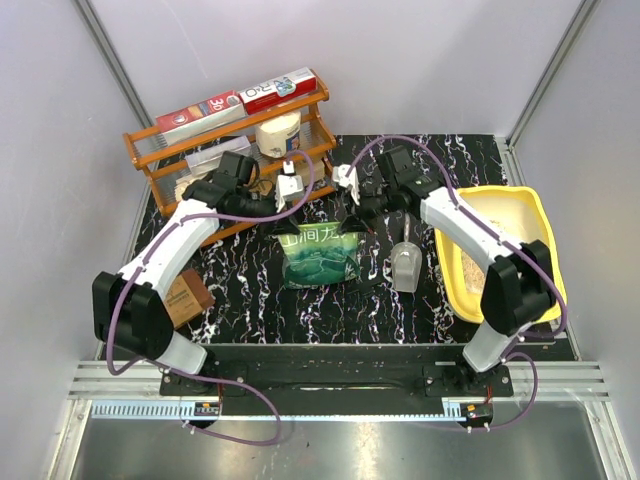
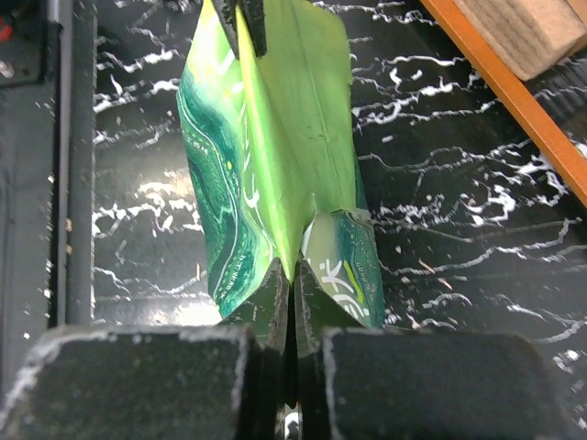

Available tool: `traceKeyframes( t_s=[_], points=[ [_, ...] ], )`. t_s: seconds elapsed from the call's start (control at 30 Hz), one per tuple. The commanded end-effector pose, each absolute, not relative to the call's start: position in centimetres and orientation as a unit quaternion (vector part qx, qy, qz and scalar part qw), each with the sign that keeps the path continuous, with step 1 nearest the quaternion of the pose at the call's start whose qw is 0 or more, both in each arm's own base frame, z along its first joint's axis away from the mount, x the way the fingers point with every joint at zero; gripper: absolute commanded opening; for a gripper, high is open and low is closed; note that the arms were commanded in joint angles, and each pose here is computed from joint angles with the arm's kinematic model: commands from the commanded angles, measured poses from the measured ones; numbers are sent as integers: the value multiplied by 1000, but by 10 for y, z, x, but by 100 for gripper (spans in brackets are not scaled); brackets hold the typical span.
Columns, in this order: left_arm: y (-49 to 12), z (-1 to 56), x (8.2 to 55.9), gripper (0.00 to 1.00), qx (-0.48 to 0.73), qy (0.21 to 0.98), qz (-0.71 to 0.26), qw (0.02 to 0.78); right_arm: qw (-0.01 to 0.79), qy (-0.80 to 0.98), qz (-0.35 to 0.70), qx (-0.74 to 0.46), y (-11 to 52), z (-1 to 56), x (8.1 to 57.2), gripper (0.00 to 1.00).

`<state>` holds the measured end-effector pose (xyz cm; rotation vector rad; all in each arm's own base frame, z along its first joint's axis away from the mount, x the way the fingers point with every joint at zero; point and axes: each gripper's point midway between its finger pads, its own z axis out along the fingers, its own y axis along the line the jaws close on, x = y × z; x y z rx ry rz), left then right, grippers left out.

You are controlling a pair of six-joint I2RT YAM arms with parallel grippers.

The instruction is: Fill the litter box with clean litter

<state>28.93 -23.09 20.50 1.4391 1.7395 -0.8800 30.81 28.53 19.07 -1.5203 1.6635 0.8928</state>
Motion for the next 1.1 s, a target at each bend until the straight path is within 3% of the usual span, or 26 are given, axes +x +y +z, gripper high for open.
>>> traceKeyframes(
  t_s=[0.0, 0.07, 0.1, 0.2, 0.37, 0.6, 0.73, 0.77, 0.8, 0.87, 1.07],
  points=[
    [-202, 222, 292, 0, 541, 683, -311, 379, 378, 631, 406, -542, 305, 246, 322, 0],
    [-208, 222, 284, 4, 531, 679, -331, 383, 372, 636, 409, -539, 305, 242, 323, 0],
    [-213, 229, 293, 14, 529, 666, -329, 409, 368, 639, 410, -537, 306, 239, 323, 0],
    [-235, 239, 297, 31, 514, 643, -345, 451, 356, 646, 419, -530, 306, 234, 320, 0],
    [-279, 237, 302, 35, 510, 623, -364, 467, 347, 655, 428, -517, 307, 233, 318, 0],
    [-311, 230, 312, 28, 534, 612, -366, 454, 349, 656, 422, -519, 302, 232, 312, 0],
    [-314, 222, 313, 8, 542, 620, -372, 428, 345, 659, 420, -520, 299, 228, 308, 1],
    [-314, 223, 311, 0, 543, 618, -377, 426, 347, 661, 415, -519, 297, 229, 309, 4],
    [-314, 225, 310, 0, 542, 617, -378, 427, 346, 663, 413, -520, 296, 228, 308, 15],
    [-314, 228, 307, 0, 539, 618, -383, 425, 348, 662, 404, -527, 290, 229, 305, 24],
    [-313, 226, 305, 0, 541, 621, -383, 418, 356, 659, 381, -541, 279, 230, 302, 32]
  ],
)
